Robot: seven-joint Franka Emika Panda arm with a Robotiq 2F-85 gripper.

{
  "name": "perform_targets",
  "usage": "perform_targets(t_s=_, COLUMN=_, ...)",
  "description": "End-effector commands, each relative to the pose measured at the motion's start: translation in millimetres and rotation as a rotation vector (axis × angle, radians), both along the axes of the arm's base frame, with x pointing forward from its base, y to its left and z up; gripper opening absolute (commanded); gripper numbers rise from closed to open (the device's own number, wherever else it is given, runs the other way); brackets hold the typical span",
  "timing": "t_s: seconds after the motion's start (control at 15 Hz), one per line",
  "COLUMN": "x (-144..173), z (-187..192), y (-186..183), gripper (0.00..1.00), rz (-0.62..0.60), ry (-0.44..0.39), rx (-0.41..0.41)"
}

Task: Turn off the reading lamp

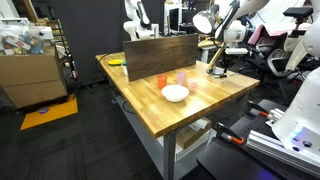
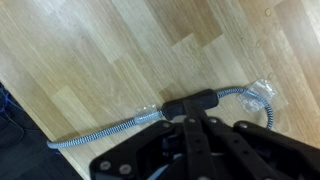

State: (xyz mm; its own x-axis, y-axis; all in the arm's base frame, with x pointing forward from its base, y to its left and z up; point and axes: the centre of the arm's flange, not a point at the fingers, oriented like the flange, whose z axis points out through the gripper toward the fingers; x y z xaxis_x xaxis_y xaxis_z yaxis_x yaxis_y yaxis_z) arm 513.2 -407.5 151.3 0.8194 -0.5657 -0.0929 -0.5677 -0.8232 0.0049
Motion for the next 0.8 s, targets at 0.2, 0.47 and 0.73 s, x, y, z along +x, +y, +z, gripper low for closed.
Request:
perform_targets(t_s=0.2, x=0, z=-6, y=-3, gripper=0.00, rz=0.010, ry=0.035, rx=0.021)
perform_targets(t_s=0.47, x=6, z=-4, y=-6, gripper=0.00, rz=0.023, ry=0.030, rx=0.015)
perform_targets(t_s=0.73, x=12, z=-5, y=-6, gripper=0.00, rz=0.030, ry=0.031, rx=0.014)
